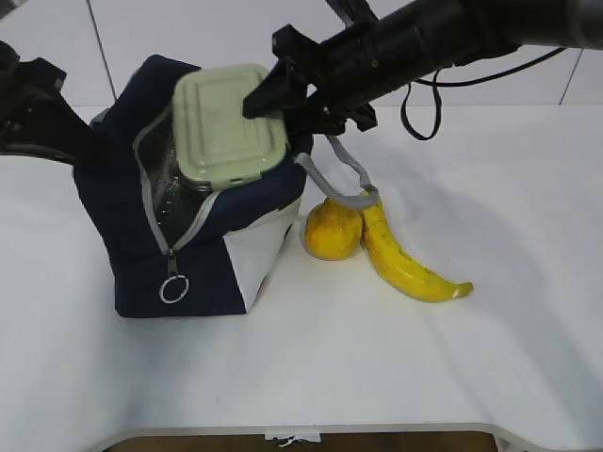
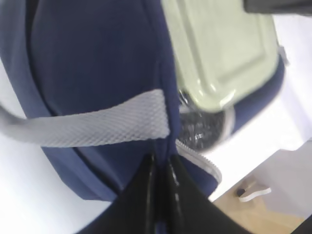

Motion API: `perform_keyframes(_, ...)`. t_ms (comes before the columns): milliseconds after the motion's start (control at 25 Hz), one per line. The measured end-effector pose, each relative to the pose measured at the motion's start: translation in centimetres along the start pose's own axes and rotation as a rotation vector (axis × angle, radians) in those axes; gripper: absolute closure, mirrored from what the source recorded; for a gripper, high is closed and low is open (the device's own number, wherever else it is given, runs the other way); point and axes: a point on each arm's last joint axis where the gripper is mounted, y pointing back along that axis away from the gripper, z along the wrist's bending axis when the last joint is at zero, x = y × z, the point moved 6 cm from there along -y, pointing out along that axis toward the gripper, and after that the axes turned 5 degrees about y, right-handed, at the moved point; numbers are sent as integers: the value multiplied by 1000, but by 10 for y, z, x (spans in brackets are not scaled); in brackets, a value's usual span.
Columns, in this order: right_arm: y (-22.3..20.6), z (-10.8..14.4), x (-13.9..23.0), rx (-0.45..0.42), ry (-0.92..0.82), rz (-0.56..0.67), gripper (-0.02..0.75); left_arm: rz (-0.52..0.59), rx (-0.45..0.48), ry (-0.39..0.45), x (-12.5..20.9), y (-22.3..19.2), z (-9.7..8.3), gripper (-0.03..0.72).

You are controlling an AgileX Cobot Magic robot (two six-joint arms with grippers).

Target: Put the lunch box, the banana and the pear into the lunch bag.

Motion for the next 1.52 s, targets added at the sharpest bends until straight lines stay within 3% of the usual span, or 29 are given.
perform_keyframes(160,1,-13,-4,84,-35,-25,366,11,5,0,2,0,-1,690)
perform_keyframes(640,-40,22,8,-3,-59,-10,366,-20,57,32,-3,0,-9,691)
perform_keyframes(1120,-102,-31,23,34,-114,37,367,-5,29,14,-1,-1,-4,691)
perform_keyframes(1520,-118,-50,34,50,-140,67,365,39,28,26,3,-10,2,691)
